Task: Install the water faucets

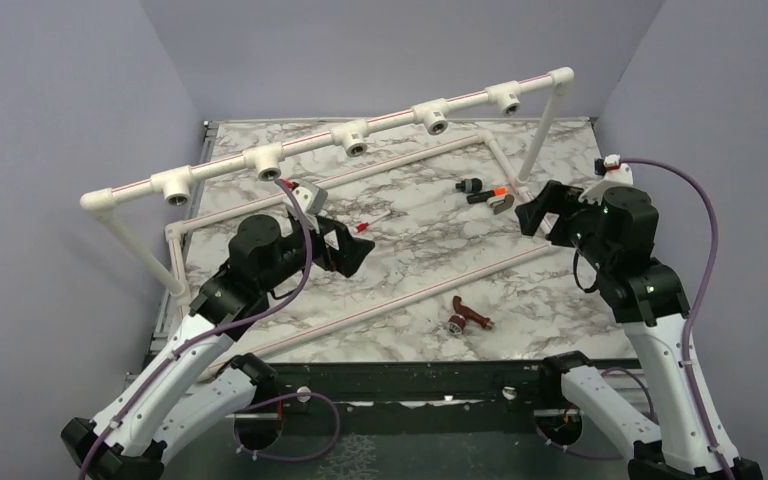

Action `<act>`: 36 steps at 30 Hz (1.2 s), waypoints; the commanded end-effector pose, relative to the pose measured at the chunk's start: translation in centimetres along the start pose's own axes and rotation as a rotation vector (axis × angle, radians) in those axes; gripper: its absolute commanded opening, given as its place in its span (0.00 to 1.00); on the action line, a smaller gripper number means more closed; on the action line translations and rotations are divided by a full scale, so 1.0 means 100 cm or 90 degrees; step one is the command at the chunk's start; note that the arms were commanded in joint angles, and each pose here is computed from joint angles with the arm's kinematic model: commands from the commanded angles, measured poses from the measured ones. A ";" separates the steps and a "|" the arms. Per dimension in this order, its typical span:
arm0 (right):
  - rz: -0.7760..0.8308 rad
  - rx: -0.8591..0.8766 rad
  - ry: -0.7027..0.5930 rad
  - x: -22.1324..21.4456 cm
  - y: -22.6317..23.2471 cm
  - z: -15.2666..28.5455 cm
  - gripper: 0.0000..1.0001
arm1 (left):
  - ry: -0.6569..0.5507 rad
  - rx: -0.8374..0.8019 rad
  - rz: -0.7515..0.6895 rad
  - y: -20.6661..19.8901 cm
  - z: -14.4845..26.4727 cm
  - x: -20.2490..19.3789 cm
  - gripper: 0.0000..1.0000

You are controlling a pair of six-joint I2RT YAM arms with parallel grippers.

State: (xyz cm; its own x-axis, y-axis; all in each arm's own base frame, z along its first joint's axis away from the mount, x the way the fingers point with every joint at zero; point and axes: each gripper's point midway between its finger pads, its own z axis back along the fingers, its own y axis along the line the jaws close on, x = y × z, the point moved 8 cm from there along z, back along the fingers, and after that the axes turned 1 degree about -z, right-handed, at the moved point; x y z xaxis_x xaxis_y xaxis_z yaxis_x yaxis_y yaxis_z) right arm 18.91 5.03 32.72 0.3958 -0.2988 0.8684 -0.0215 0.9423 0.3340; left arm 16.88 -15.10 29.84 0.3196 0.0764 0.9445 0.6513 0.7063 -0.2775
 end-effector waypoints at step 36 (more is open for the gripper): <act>0.115 0.077 0.502 -0.152 0.038 -0.031 0.83 | -0.009 0.019 -0.022 0.010 -0.003 -0.005 0.99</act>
State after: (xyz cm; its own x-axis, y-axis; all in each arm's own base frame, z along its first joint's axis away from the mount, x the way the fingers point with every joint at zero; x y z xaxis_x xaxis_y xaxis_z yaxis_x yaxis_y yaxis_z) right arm 15.77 12.70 20.71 0.8972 0.1022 0.4297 -0.2568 0.9122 0.3192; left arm 17.67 -14.88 28.84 0.3179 0.0541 0.9466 0.6388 0.7256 -0.2560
